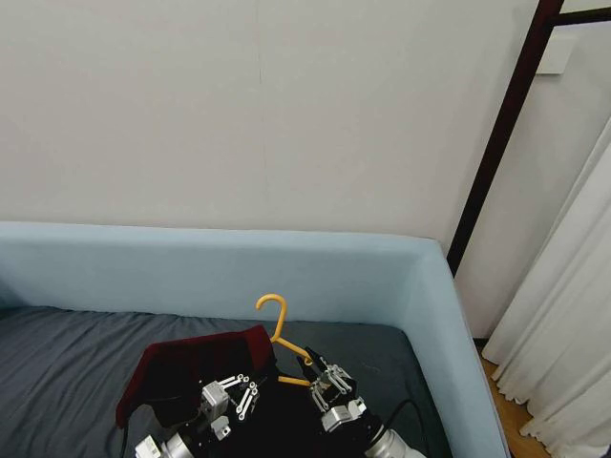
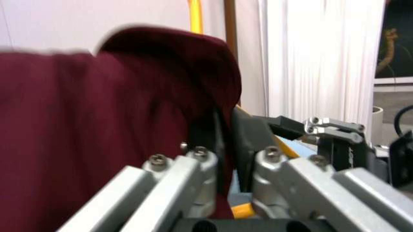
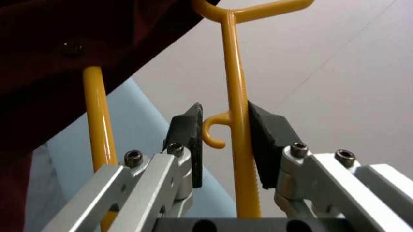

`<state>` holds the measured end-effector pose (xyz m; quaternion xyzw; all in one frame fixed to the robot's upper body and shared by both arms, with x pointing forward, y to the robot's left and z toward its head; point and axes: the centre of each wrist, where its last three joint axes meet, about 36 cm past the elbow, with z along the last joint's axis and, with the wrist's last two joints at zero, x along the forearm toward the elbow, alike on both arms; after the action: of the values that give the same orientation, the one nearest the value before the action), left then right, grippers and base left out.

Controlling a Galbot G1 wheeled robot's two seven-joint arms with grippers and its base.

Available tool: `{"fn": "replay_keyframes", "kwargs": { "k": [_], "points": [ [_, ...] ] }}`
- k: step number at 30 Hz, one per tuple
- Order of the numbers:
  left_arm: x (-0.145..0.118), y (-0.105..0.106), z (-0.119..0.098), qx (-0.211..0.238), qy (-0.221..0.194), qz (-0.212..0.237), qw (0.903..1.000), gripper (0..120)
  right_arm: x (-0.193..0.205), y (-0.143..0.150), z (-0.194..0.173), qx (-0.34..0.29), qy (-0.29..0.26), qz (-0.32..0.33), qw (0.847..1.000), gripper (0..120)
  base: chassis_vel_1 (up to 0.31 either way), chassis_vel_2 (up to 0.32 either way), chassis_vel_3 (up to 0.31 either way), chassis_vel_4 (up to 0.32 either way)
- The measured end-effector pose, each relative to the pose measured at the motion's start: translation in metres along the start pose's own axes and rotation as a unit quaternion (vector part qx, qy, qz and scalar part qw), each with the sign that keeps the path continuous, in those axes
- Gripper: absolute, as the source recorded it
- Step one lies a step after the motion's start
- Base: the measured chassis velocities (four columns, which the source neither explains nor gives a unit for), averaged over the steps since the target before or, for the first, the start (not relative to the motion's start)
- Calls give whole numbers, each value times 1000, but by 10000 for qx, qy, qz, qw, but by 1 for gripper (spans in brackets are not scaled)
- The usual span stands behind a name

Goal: Pick up the clothes from the sofa and hang them on the clothes hanger.

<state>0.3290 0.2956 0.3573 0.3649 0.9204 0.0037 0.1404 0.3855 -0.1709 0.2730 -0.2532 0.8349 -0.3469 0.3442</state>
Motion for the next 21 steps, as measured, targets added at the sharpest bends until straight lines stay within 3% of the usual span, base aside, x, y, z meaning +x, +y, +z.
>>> {"fn": "replay_keyframes", "kwargs": {
  "k": [3, 9, 14, 16, 17, 21],
  "points": [
    [18, 14, 2, -472, 101, 250, 9985, 29, 3, -7, 4, 92, 91, 81, 9999, 22, 0, 0, 0, 0],
    [49, 44, -13, -1017, 294, 696, 9919, 46, 2, -13, 9, 199, 106, 107, 9997, 22, 0, 0, 0, 0],
    [60, 84, -56, -1288, 269, 1095, 9852, 66, 1, -13, 10, 291, 63, 94, 9995, 22, 0, 0, 0, 0],
    [52, 103, -80, -1308, 253, 1349, 9819, 75, 0, -11, 10, 333, 27, 62, 9994, 22, 0, 0, 0, 0],
    [52, 103, -80, -1308, 253, 1349, 9819, 75, 0, -11, 10, 333, 27, 62, 9994, 22, 0, 0, 0, 0],
    [34, 141, -112, -1319, 352, 1631, 9771, 92, 1, -4, 8, 361, -54, -32, 9993, 22, 0, 0, 0, 0]
  ]
}}
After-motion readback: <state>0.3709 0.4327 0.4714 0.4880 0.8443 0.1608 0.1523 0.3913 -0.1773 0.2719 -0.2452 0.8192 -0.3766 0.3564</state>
